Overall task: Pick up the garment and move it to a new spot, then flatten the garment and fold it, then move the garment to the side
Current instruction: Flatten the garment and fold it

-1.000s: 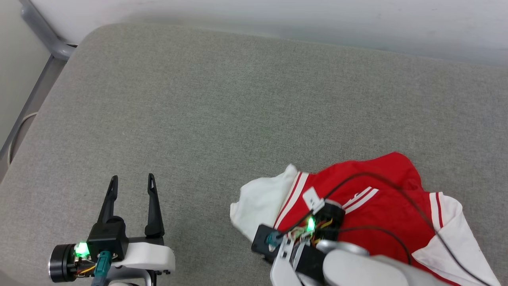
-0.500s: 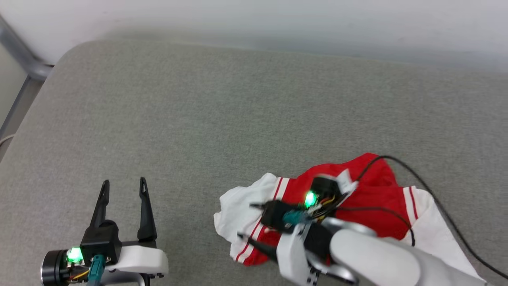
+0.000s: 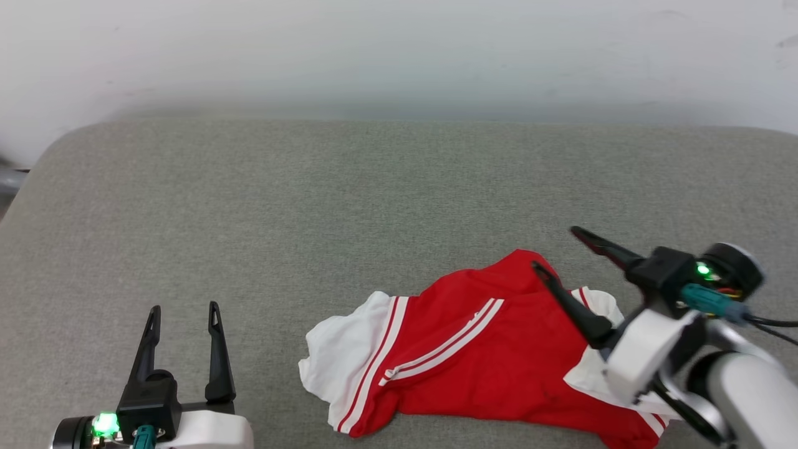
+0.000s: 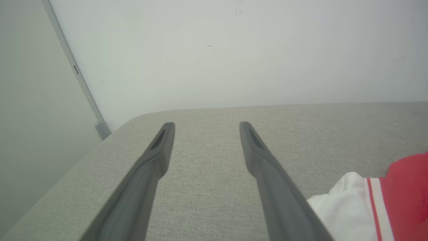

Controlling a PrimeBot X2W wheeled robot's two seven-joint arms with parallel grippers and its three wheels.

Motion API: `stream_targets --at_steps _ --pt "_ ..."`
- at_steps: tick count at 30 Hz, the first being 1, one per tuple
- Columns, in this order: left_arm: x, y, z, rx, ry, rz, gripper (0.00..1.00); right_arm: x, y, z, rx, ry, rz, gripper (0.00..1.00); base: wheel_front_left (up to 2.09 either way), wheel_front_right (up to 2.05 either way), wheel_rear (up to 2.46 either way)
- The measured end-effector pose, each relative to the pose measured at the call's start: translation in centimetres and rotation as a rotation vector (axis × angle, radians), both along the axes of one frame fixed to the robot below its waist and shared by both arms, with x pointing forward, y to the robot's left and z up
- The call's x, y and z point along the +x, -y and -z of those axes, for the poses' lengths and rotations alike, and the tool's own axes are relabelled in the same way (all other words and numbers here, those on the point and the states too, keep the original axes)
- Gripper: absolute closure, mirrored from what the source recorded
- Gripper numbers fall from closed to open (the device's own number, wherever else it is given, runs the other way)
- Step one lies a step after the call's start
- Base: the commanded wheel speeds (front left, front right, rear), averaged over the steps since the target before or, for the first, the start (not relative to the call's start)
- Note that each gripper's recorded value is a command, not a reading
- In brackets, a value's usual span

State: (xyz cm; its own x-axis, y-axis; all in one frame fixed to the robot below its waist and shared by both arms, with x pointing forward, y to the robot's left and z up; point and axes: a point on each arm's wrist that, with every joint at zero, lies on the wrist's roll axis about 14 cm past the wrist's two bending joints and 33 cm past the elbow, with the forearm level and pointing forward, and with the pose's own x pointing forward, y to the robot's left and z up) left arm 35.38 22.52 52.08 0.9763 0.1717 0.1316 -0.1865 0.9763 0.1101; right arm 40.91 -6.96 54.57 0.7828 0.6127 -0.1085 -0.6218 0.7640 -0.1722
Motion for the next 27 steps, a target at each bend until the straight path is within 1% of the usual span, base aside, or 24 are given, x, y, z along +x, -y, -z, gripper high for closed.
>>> stream_targets --at_steps 5,9,16,18,23,27 --pt "0.2 0.7 0.0 0.0 0.0 0.025 0.0 -0.9 4.1 -0.9 -0.076 -0.007 0.098 0.0 0.0 0.0 0.0" --pt "0.5 1.1 0.1 0.0 -0.001 0.036 0.0 -2.1 5.8 -0.4 -0.128 -0.071 0.128 0.0 0.0 0.0 0.0" --pt "0.8 1.3 0.3 0.001 -0.009 0.046 0.0 -5.2 8.7 3.9 -0.284 -0.307 0.14 0.0 0.0 0.0 0.0" --pt "0.9 1.4 0.5 0.0 -0.014 0.048 0.0 -5.6 9.6 5.0 -0.334 -0.355 0.148 0.0 0.0 0.0 0.0" --pt "1.5 1.5 1.0 -0.002 -0.027 0.052 0.0 -6.7 11.2 8.2 -0.398 -0.495 0.154 0.0 0.0 0.0 0.0" --pt "1.9 1.5 1.4 -0.003 -0.04 0.049 0.0 -7.4 11.1 10.7 -0.421 -0.583 0.125 0.0 0.0 0.0 0.0"
